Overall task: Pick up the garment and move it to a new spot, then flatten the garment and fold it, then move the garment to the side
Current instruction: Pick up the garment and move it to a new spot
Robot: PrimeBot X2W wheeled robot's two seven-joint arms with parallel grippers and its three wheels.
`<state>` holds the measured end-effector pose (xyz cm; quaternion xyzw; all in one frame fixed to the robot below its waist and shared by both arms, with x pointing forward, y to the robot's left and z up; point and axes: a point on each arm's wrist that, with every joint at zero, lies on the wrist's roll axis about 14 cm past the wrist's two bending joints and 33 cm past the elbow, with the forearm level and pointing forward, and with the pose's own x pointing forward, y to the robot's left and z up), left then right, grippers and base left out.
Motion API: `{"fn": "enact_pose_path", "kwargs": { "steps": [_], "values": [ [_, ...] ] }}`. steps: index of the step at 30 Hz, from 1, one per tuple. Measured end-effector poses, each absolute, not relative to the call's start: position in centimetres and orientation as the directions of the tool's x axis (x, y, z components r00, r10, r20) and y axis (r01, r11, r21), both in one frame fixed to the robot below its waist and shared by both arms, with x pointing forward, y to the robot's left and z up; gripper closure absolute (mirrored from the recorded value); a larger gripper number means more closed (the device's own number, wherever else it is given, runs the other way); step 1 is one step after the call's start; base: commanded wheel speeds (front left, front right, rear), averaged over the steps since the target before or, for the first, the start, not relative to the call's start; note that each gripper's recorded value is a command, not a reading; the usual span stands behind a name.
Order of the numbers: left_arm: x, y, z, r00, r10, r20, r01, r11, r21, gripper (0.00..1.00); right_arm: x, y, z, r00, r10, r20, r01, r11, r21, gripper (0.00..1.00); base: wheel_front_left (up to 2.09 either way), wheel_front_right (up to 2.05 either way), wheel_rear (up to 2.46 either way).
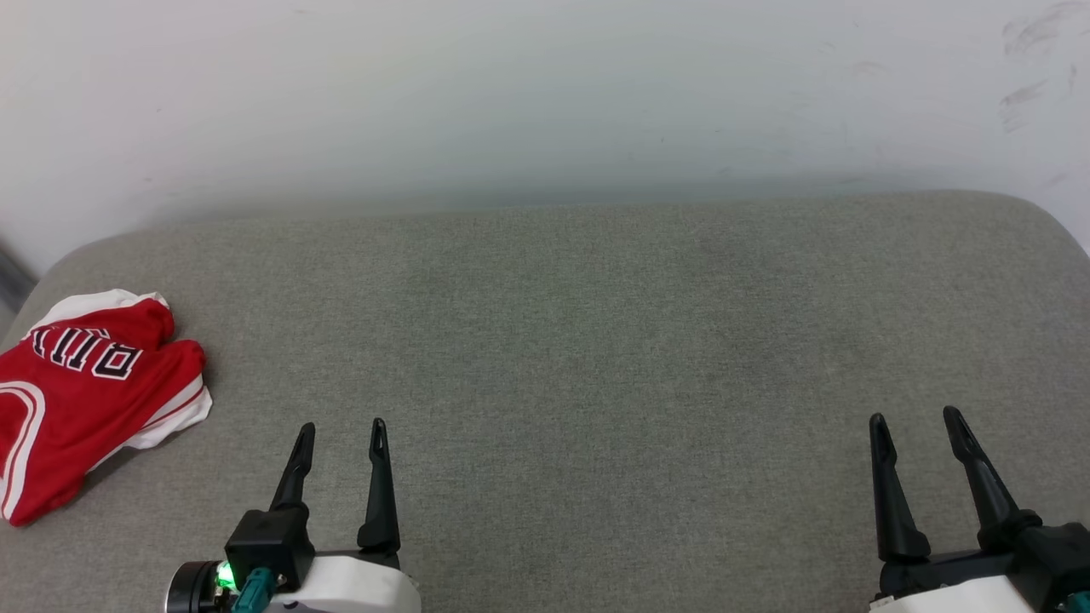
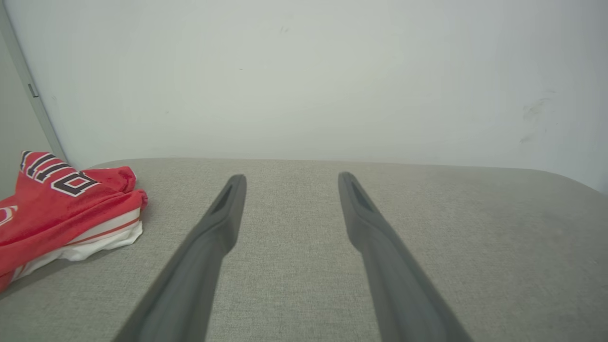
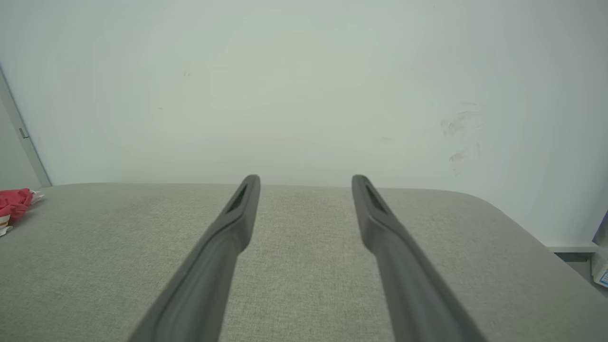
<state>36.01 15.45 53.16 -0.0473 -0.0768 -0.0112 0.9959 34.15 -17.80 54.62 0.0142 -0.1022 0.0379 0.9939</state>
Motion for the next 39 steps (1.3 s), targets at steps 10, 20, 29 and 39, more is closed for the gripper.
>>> {"fn": "enact_pose_path", "kwargs": {
  "steps": [10,20,29,39],
  "values": [
    [35.9,15.5,52.8,0.989,-0.02,0.146,0.035,0.995,-0.095,0.0,34.0,-17.5,54.4,0.976,0.081,0.201,-0.088,0.996,0.029,0.0,0.0,0.0,0.0],
    [35.9,15.7,52.5,0.99,-0.015,0.137,0.03,0.994,-0.102,0.0,34.1,-17.6,54.1,0.978,0.071,0.194,-0.084,0.995,0.059,0.0,0.0,0.0,0.0],
    [35.5,17.2,52.7,0.989,0.033,0.142,-0.019,0.995,-0.099,0.0,34.8,-16.3,54.1,0.975,0.113,0.193,-0.127,0.99,0.059,0.0,0.0,0.0,0.0],
    [33.2,22.0,53.1,0.968,0.201,0.153,-0.188,0.978,-0.094,0.0,36.5,-12.0,54.0,0.95,0.248,0.189,-0.259,0.965,0.035,0.0,0.0,0.0,0.0]
  ]
}}
